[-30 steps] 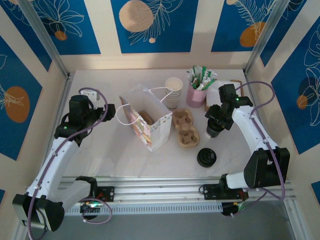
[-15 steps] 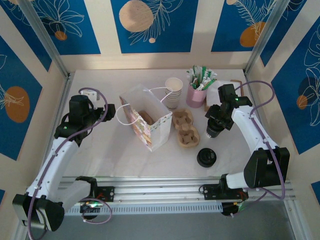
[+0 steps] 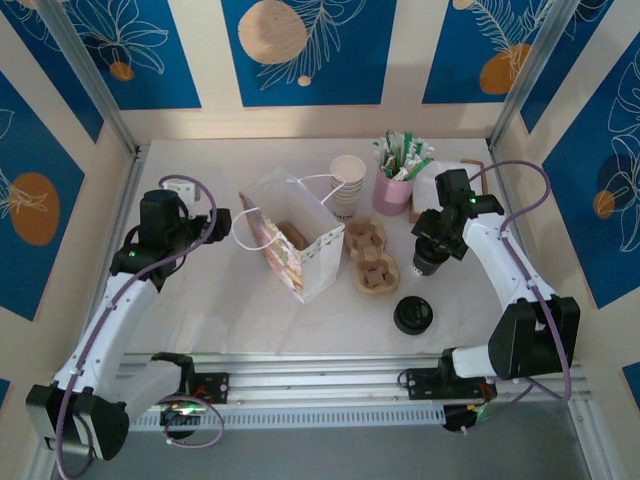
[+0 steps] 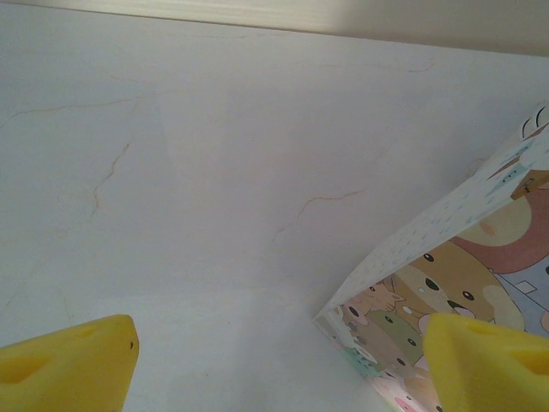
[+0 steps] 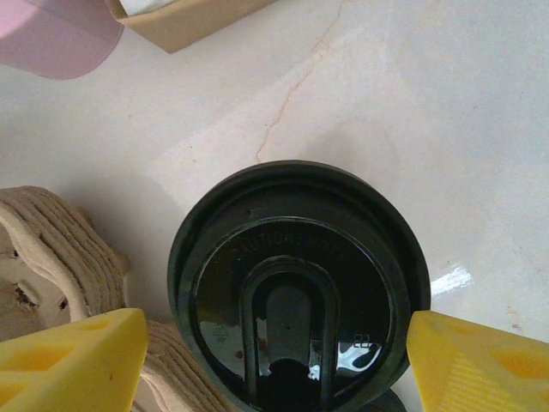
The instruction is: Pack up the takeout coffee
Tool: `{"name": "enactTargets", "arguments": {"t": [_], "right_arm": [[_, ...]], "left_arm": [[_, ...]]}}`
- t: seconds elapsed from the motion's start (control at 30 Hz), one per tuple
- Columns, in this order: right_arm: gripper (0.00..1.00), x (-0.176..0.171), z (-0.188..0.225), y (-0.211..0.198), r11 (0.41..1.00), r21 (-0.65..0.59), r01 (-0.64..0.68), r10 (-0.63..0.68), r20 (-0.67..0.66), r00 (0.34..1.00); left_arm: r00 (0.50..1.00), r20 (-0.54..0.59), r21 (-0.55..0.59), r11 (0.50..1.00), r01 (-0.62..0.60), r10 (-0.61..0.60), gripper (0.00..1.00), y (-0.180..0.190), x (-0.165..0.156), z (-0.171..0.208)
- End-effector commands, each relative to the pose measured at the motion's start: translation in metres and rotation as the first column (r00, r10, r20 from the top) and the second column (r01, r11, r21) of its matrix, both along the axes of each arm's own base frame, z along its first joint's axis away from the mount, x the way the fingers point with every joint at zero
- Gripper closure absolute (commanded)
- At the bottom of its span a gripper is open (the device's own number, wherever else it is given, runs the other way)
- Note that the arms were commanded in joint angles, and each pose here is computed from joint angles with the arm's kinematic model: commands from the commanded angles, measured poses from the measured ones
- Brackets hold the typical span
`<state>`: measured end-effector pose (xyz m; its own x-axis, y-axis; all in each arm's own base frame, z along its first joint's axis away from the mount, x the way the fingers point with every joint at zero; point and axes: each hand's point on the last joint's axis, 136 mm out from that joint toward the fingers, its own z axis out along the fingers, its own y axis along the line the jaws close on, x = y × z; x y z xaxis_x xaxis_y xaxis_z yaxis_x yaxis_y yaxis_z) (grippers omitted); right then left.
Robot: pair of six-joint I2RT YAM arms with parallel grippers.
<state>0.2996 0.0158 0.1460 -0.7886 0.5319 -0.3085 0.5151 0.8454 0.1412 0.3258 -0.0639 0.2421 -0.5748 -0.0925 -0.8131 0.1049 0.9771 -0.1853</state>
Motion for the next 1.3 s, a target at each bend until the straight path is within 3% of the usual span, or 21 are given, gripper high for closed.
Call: {"name": "enactTargets", "arguments": {"t": [0.0,0.83,1.27], "right_arm": [[0.21,-0.001,-0.009,-0.002,1.0,-0.017,-0.004,0.004,-0.026,1.0],[0.21,-0.001,-0.033,0.004,0.998,-0.052,-0.044,0.038,-0.11,0.993],[0.19,0.002,-0.024,0.009,0.998,-0.033,-0.055,0.052,-0.064,0.997]], "left_arm": [[1.0,0.002,0.01,1.0,-0.016,0.016,0.14,0.004,0.002,-0.001],[1.0,0.007,0.018,1.0,-0.017,0.017,0.14,0.005,0.002,0.0],[1.0,0.001,0.015,1.0,-0.01,0.009,0.14,0.004,0.002,-0.001]]}}
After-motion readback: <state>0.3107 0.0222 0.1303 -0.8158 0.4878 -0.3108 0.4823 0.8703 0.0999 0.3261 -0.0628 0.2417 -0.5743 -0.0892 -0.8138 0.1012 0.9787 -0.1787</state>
